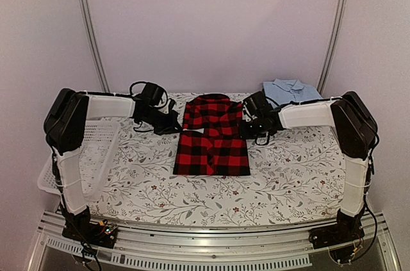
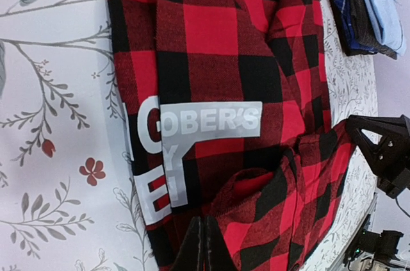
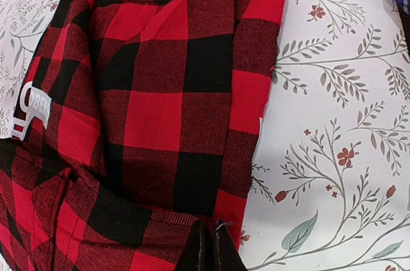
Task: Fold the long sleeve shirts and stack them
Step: Adjust the 2/3-rectangle-folded shirt at the center of the board.
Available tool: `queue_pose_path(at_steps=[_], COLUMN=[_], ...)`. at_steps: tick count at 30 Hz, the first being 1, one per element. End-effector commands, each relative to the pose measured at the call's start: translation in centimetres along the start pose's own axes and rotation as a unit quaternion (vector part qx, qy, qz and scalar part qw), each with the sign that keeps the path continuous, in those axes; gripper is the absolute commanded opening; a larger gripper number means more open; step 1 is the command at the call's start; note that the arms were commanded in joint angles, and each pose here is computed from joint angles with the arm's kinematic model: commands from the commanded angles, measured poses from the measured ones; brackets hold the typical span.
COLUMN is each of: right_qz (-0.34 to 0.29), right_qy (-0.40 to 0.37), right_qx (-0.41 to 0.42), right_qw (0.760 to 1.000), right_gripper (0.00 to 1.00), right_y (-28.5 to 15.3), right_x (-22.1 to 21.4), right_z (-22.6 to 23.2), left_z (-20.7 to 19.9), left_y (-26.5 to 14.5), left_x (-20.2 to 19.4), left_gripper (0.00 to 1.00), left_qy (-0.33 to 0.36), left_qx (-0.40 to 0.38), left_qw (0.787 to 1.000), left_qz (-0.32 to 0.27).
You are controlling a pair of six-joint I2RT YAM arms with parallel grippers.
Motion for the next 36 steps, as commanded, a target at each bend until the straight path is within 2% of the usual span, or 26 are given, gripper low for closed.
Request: queue_pose_path(at_steps=[1, 6, 9, 13, 17, 23, 27, 31, 36], right_qz=[-0.075, -0.090, -0.068, -0.040, -0.024, -0.020, -0.026, -0.035, -0.029], right_qy=[0.004, -0.005, -0.009, -0.005, -0.006, -0.003, -0.003, -0.003, -0.017], right_qx=[-0.006, 0.030, 0.036, 0.022, 0.011, -0.011, -0.034, -0.012, 0.043], right_qw=[0.997, 0.995, 0.997, 0.999, 1.000, 1.000, 0.999, 0.999, 0.999], right_gripper=[0.03, 0.05, 0.05, 0.16, 0.31, 0.56, 0.67, 0.64, 0.44], right_y=[-2.5, -2.0, -0.1, 1.4, 1.1, -1.2, -3.3, -5.0, -5.3], right_x=[3.0, 3.9, 3.7, 2.8, 2.6, 2.8, 3.7, 3.8, 3.1], right_z=[0.3, 1.1, 1.3, 0.8, 0.5, 0.1, -0.2, 0.7, 3.5], left_z=[0.1, 0.5, 1.1, 2.1, 2.0, 0.6, 0.0, -0.4, -0.4], left_y=[-0.6, 0.3, 1.3, 2.0, 2.2, 0.4, -1.4, -3.5, -5.1], left_x=[0.6, 0.7, 0.9, 1.0, 1.6, 2.4, 2.3, 1.0, -2.0], left_gripper=[0.00, 0.00, 0.00, 0.01, 0.14, 0.44, 0.54, 0.56, 0.48], left_qy=[-0.003, -0.008, -0.016, -0.029, -0.022, -0.006, 0.001, 0.001, -0.003], left_qx=[0.000, 0.005, 0.020, 0.038, 0.039, 0.037, 0.042, 0.030, -0.014], left_qw=[1.000, 1.000, 1.000, 0.999, 0.999, 0.999, 0.999, 0.999, 1.000], left_qz=[-0.022, -0.014, -0.009, -0.005, 0.002, -0.021, -0.034, -0.044, -0.021])
Point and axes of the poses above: each gripper's point midway between its finger pads, its own y axis out along the fingers, its own z axis along the line the jaws close on, x = y × z, the point moved 10 cm from there along -y, back along the fingers, and after that the axes turned 11 degrees about -y, right-handed, at the moved point
